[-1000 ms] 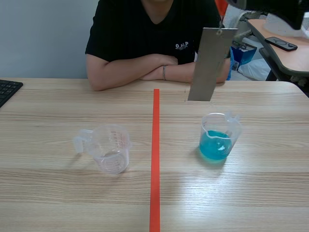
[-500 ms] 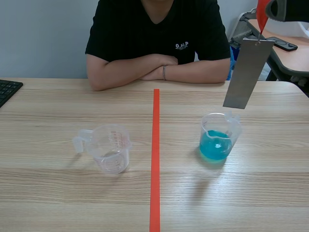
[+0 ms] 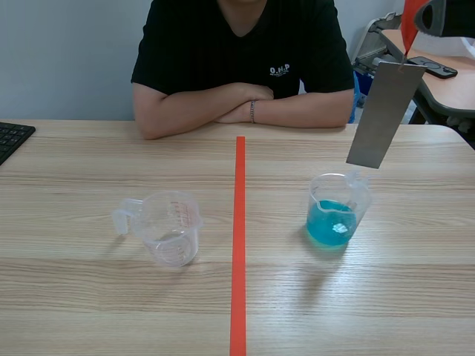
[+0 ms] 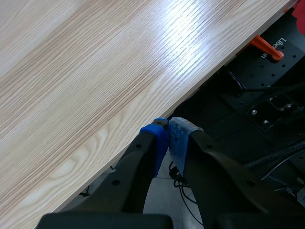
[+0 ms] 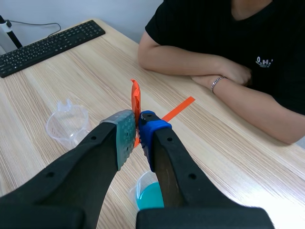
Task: Do the redox reaction experiment.
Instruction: 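Move the plate over the blue solution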
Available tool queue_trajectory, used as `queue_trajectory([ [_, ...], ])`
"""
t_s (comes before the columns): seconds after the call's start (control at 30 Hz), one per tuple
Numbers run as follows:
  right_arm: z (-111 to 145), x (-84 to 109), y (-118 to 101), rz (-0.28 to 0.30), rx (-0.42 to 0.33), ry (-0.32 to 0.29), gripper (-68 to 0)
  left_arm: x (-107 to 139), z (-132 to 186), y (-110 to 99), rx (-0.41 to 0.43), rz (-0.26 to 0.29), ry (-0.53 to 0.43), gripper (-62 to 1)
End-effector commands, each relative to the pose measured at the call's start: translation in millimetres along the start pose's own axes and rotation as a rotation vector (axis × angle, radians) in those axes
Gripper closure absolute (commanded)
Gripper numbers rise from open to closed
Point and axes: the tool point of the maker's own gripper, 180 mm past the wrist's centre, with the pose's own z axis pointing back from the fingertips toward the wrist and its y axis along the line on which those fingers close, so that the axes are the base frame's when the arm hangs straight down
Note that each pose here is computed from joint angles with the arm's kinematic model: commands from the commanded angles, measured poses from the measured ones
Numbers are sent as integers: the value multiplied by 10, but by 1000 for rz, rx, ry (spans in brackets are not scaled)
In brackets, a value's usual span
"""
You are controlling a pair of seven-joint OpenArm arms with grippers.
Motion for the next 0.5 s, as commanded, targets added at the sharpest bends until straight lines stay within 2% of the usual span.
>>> queue_trajectory([
  [0.0,-13,127,38,7,17,-42,-15,85,-34,57,13,-4,-34,-36],
  [0.3,-66,44,95,-8,39,-22,-15,161,-94,163,17,5,-68,-36],
  [0.47,-75,26,104,-10,43,-15,-15,273,-192,307,-30,13,-106,-36],
])
